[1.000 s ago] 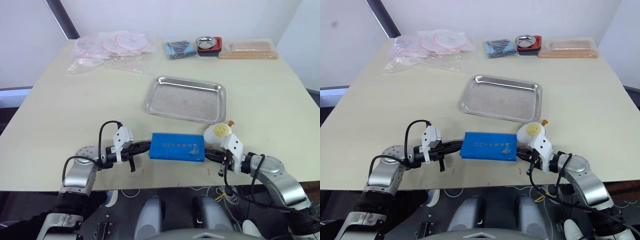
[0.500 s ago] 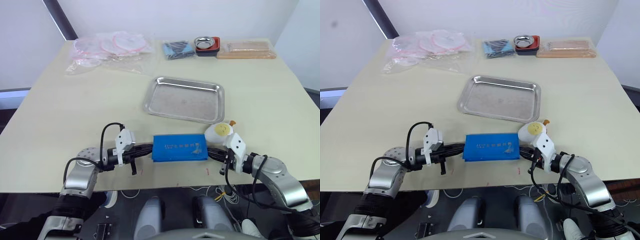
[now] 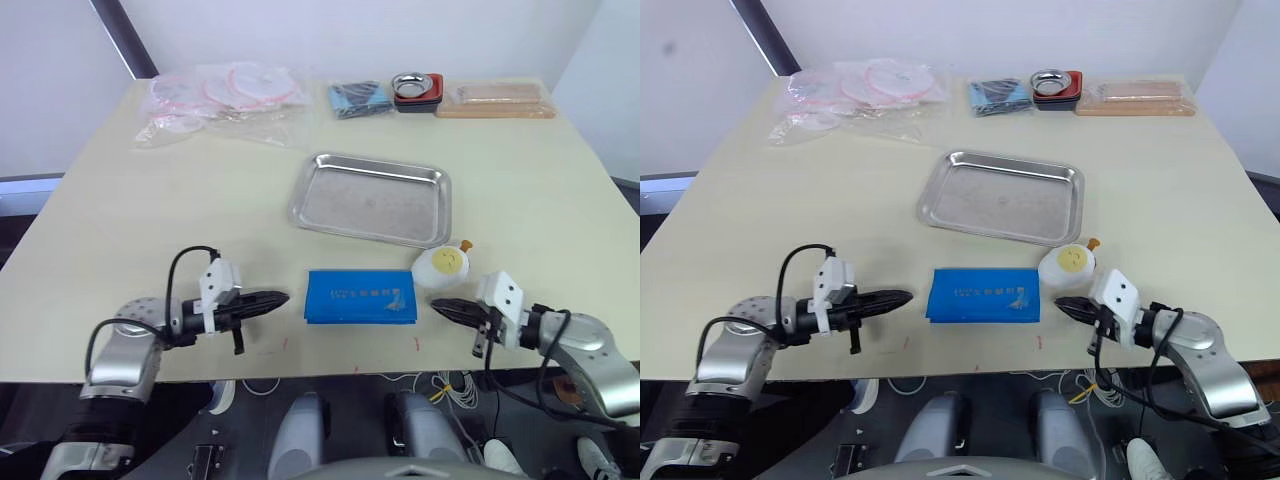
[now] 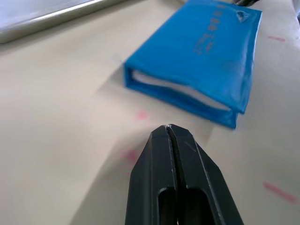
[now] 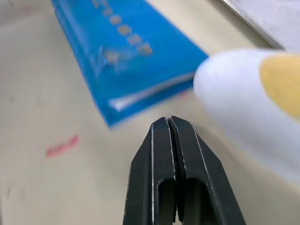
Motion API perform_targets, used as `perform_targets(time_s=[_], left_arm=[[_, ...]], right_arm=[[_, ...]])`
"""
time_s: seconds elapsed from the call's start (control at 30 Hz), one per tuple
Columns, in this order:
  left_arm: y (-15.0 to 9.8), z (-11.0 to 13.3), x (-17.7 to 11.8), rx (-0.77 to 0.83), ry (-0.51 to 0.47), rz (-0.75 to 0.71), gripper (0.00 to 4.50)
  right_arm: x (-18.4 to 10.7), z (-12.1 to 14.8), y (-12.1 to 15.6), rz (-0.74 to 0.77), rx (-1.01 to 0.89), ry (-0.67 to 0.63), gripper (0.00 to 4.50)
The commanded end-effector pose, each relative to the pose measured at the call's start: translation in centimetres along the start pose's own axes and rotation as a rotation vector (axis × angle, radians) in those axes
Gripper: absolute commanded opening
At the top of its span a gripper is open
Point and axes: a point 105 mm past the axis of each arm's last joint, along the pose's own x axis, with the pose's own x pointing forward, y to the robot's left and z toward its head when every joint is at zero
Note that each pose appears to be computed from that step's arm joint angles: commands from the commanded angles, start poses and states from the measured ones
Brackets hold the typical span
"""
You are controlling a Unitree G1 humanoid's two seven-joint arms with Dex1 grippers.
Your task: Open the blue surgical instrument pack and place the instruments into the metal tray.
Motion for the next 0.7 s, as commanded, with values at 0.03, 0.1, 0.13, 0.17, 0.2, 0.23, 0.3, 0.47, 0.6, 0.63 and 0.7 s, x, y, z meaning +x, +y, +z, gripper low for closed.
perform_targets(time_s=[0.03, 0.1, 0.13, 0.17, 0.2, 0.23, 0.3, 0.47, 0.6, 0.63, 0.7], left_arm=[[-0.7, 2.7, -1.8, 0.065, -0.05, -0.051, 0.02], [-1.6, 4.0, -2.3, 0.094, -0.063, -0.097, 0.02], [-1.8, 4.5, -2.4, 0.109, -0.066, -0.114, 0.26], [-2.0, 4.8, -2.5, 0.117, -0.066, -0.122, 0.56], [-2.1, 5.1, -2.5, 0.122, -0.068, -0.129, 0.89], [-2.2, 5.7, -2.6, 0.134, -0.074, -0.142, 1.41], [-2.6, 6.7, -2.6, 0.16, -0.076, -0.171, 2.33], [-3.6, 8.3, -2.6, 0.202, -0.07, -0.239, 4.43], [-4.4, 8.5, -2.0, 0.229, -0.057, -0.312, 4.43], [-4.5, 8.7, -1.9, 0.229, -0.066, -0.316, 4.43], [-4.4, 9.0, -1.6, 0.234, -0.075, -0.315, 4.43]], right_arm=[[-1.4, 1.4, 0.7, 0.079, -0.082, -0.056, 0.0], [-1.7, 1.4, 1.1, 0.122, -0.111, -0.063, 0.0], [-1.7, 1.5, 1.2, 0.128, -0.124, -0.07, 0.25], [-1.7, 1.5, 1.1, 0.128, -0.132, -0.076, 0.53], [-1.7, 1.6, 1.1, 0.132, -0.141, -0.086, 0.86], [-1.5, 1.9, 1.1, 0.134, -0.16, -0.105, 1.43], [-1.1, 2.2, 1.1, 0.145, -0.215, -0.127, 2.33], [0.6, 2.4, 1.0, 0.184, -0.354, -0.156, 4.49], [2.6, 2.6, 0.6, 0.204, -0.473, -0.17, 4.49], [2.9, 2.5, 0.8, 0.23, -0.51, -0.168, 4.49], [3.5, 2.3, 0.7, 0.249, -0.536, -0.174, 4.49]])
